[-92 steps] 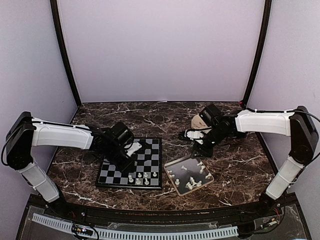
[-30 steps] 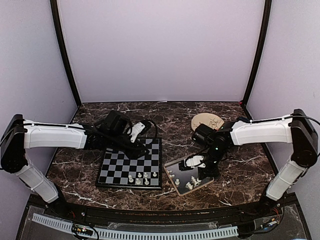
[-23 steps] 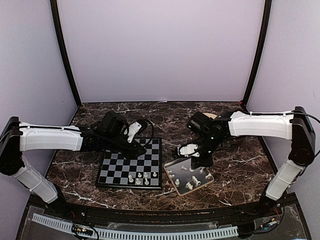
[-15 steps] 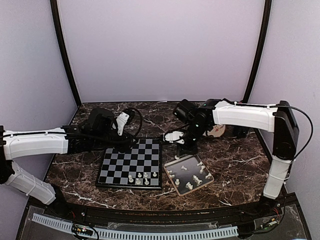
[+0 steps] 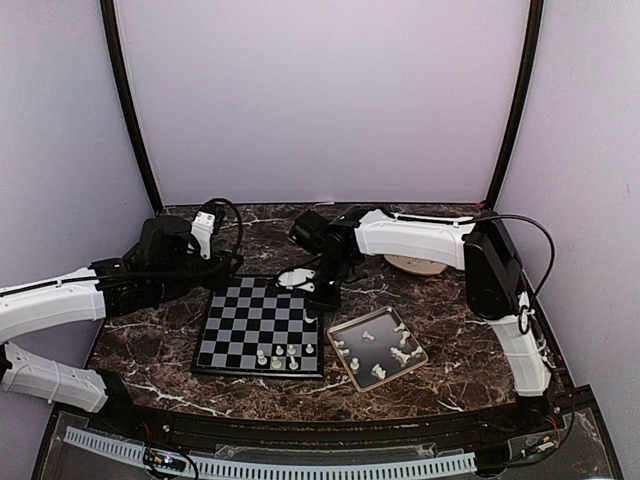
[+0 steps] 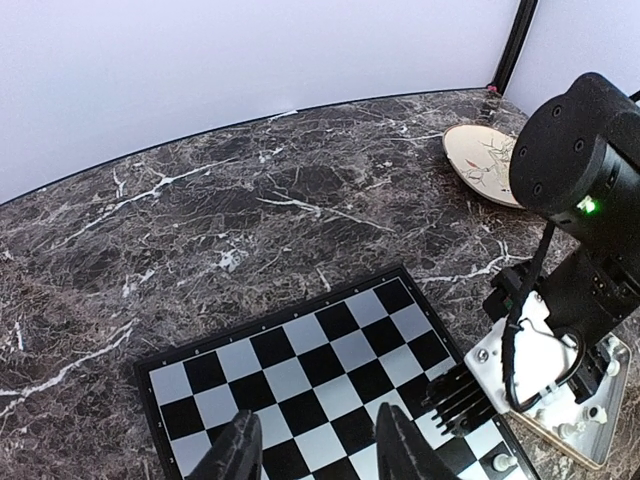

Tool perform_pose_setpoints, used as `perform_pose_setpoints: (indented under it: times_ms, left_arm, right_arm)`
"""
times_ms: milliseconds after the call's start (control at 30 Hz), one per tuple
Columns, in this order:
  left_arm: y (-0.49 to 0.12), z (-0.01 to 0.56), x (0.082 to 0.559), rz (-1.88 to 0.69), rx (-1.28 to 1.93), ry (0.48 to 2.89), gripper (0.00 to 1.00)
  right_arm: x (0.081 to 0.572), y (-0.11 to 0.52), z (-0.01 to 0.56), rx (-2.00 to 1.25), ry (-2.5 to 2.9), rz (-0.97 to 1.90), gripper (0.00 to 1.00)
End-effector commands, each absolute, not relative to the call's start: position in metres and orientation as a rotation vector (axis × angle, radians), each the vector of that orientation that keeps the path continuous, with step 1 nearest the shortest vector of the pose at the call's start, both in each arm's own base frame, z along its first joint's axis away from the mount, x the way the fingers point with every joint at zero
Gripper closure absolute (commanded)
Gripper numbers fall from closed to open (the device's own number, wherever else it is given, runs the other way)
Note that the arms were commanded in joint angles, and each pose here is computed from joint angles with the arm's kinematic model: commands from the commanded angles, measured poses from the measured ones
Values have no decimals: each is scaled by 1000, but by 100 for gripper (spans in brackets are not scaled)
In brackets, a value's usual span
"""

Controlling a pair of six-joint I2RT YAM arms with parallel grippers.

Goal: Set up the chess pieces on the board
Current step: Place the bishop on the chessboard.

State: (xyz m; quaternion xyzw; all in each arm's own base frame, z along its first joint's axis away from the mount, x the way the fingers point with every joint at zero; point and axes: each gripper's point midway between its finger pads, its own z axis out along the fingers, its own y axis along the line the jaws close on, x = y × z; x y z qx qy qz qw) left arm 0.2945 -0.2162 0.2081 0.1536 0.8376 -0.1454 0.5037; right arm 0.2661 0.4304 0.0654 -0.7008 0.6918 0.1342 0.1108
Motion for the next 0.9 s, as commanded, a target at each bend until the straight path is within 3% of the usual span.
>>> perform_pose_setpoints:
  times_ms: [0, 100, 233, 367, 667, 867]
  left_arm:
    - [-208, 205, 294, -343, 333, 2027, 59]
    - [-209, 200, 293, -348, 336, 2037, 59]
    - [-210, 192, 294, -346, 355, 2060, 58]
    - [-222, 177, 294, -347, 447, 2118, 55]
    - [-292, 128, 261, -614, 961, 2285, 56]
    - [-329, 112, 253, -708, 1128, 2336, 57]
  right_arm:
    - [255, 448, 73, -2070, 2020, 429, 97]
    - [254, 451, 67, -2076, 2024, 422, 93]
    - [257, 448, 69, -2067, 2026, 385, 77]
    - [261, 433, 87, -2021, 2016, 393, 72]
    - [264, 349, 134, -1802, 2029, 556, 71]
    - [263, 297, 126, -1636, 2047, 597, 73]
